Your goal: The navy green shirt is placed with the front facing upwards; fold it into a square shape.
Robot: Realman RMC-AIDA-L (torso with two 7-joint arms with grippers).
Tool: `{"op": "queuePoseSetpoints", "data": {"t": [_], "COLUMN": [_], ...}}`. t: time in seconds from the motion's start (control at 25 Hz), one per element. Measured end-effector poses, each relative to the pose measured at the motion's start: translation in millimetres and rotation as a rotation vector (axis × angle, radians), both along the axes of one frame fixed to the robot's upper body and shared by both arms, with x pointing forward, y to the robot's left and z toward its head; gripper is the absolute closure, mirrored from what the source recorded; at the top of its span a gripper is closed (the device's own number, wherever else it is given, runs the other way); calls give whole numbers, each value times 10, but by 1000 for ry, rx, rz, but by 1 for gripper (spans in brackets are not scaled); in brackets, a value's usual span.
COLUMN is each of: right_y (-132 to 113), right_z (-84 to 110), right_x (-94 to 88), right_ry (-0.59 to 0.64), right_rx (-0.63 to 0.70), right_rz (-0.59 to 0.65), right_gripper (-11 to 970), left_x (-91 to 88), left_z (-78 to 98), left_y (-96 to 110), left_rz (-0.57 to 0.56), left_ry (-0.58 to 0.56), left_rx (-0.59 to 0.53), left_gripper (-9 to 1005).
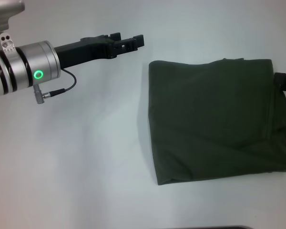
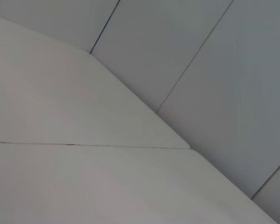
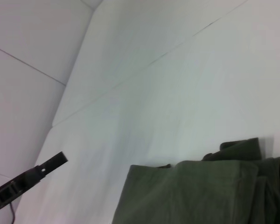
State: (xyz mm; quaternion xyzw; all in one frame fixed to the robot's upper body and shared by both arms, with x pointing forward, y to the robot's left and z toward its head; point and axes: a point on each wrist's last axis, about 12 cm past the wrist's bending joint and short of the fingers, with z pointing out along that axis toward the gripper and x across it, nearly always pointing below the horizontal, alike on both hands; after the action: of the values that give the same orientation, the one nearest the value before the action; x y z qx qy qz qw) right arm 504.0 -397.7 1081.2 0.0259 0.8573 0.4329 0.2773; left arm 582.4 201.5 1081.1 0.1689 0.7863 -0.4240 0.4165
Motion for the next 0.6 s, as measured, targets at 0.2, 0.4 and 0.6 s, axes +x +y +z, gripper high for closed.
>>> {"op": "queuePoseSetpoints", "data": {"t": [0.2, 0.4, 0.6], "right_y": [40, 111, 184], "right_z": [-25, -71, -104], "right_x": [49, 81, 112], "right_ry": [3, 15, 19], "right_rx": [-12, -30, -28], "right_rz": [-6, 5, 12], "right_gripper": [305, 320, 335], "left_x": [0, -1, 0], "left_z": [0, 0, -10], "left_y": [2, 2, 12], "left_rz": [1, 1, 9], "left_ry": [-1, -2, 1], "left_rx": [0, -1, 2], "left_gripper": [123, 124, 124]}}
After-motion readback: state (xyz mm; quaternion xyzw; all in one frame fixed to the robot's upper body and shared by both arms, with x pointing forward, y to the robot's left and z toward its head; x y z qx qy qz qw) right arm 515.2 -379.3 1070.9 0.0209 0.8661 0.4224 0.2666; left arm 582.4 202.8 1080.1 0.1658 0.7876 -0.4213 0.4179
